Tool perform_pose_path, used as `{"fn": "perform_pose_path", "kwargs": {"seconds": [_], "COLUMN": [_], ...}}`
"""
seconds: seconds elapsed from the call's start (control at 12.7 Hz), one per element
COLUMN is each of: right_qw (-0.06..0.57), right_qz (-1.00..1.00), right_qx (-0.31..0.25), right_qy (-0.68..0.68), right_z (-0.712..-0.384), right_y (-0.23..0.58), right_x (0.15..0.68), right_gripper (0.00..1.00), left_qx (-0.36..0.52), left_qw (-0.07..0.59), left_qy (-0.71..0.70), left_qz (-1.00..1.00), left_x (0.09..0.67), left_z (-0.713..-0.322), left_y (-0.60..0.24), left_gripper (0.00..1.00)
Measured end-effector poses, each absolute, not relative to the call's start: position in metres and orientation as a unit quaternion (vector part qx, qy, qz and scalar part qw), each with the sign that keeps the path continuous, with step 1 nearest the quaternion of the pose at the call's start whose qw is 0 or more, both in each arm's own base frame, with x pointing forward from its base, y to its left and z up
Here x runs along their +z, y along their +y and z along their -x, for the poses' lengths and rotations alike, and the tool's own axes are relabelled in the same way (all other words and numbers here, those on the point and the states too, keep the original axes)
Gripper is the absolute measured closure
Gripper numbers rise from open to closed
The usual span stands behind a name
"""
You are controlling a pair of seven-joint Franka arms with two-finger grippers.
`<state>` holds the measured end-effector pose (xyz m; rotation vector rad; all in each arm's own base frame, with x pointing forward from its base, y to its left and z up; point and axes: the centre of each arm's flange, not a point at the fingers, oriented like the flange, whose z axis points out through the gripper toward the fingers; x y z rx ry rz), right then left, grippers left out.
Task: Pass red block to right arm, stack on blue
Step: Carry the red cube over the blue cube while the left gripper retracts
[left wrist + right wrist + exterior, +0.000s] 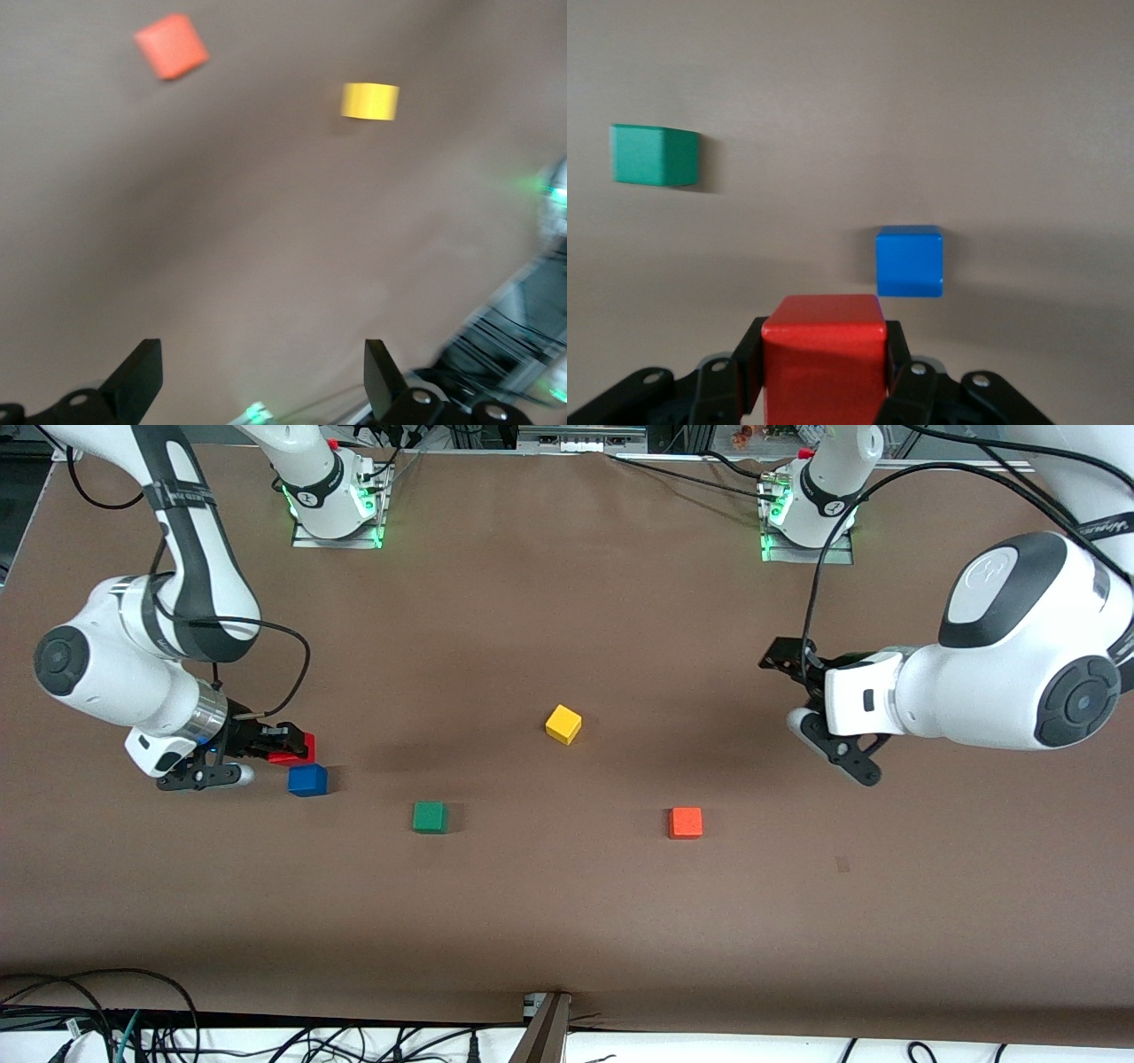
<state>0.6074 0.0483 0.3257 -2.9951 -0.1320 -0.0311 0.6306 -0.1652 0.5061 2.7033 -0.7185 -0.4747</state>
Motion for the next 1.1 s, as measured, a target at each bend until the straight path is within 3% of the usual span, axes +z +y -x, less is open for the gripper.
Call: {"fn": "perform_pose_path", "kwargs": {"seconds": [0.16, 0.55, 0.79, 1.1], "right_qw": [0.055, 0.034, 0.031, 0.030], "right_qz": [0.997, 0.996, 0.996, 0.996], "right_qx": [-0.026, -0.053, -0.058, -0.059], "right_qy": [-0.054, -0.067, -0.067, -0.067], "right_z": [-0.601, -0.605, -0.607, -0.608], "right_y": [0.039, 0.029, 0.029, 0.029], "right_x": [0.308, 0.280, 0.274, 0.268], "right_gripper": [0.44, 0.44, 0.44, 0.44], "left_qx": [-0.139, -0.069, -0.013, -0.016], "left_qw": [0.086, -0.007, -0.017, -0.018], "left_qy": [-0.231, -0.121, -0.090, -0.042], "left_qz": [-0.959, -0.990, -0.996, -0.999], "left_x": [0.537, 0.600, 0.587, 0.572], "left_z": [-0.628, -0.605, -0.587, -0.566], "left_y": [-0.151, -0.108, -0.084, -0.039], "left_gripper": [0.00, 0.00, 0.00, 0.00]}}
